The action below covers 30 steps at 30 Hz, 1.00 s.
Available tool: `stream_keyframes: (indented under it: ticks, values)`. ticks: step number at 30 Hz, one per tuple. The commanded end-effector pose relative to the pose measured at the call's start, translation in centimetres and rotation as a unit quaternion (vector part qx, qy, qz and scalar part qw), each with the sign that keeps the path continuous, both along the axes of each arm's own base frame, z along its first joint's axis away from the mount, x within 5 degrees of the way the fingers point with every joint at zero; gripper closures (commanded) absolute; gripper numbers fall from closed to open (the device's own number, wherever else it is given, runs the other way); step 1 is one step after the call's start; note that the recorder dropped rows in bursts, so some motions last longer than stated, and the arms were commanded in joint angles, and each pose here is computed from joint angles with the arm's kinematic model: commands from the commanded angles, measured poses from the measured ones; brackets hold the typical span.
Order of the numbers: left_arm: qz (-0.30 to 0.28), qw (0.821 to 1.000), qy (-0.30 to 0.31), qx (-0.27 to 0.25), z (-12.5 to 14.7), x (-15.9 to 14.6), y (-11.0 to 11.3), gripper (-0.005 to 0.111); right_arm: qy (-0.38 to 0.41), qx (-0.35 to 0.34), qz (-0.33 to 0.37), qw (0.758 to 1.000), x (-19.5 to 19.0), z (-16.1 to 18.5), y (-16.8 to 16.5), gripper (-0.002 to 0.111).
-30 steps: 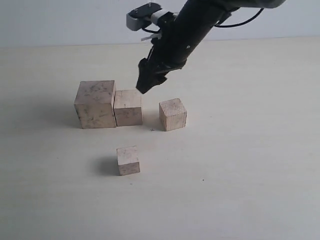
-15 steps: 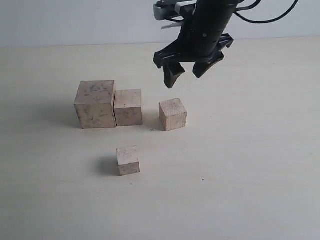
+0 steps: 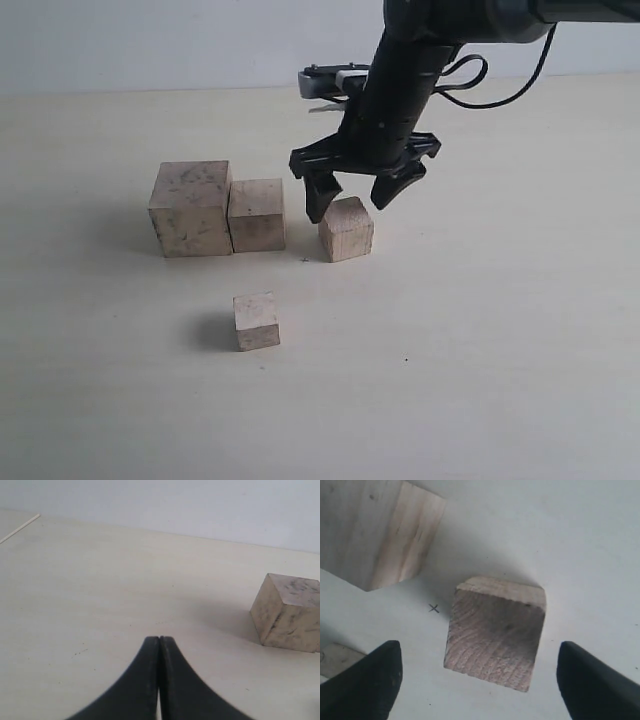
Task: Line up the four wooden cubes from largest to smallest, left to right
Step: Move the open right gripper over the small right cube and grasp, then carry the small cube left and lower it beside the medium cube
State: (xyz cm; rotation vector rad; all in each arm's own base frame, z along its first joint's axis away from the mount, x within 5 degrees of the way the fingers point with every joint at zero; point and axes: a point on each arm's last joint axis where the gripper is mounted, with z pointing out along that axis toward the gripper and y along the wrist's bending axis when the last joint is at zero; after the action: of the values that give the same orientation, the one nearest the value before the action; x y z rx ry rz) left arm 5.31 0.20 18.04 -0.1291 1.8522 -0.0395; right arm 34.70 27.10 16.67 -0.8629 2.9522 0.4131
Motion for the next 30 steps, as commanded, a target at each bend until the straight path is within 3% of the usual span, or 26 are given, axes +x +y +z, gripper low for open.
stream_keyframes:
  ticks: [1, 14, 17, 24, 30]
  values:
    - [0.001, 1.0, -0.007, -0.004, 0.0, 0.0, 0.0, 0.107, 0.012, -0.003, 0.0, 1.0, -0.1, -1.0, 0.1, 0.028]
    - [0.001, 1.0, -0.007, -0.004, 0.0, 0.0, 0.0, 0.107, 0.028, -0.015, -0.006, 0.999, 0.1, -3.0, 0.2, 0.033]
    - [0.001, 1.0, -0.007, -0.004, 0.0, 0.0, 0.0, 0.107, 0.03, -0.018, -0.015, 0.999, 0.1, -3.1, 0.2, 0.048]
    - [0.001, 1.0, -0.007, -0.004, 0.0, 0.0, 0.0, 0.107, 0.015, -0.065, 0.013, 0.998, 0.5, -2.7, -0.7, 0.104]
    - [0.001, 1.0, -0.007, -0.004, 0.0, 0.0, 0.0, 0.107, 0.016, -0.078, 0.081, 0.993, 0.7, -0.9, -0.6, 0.108]
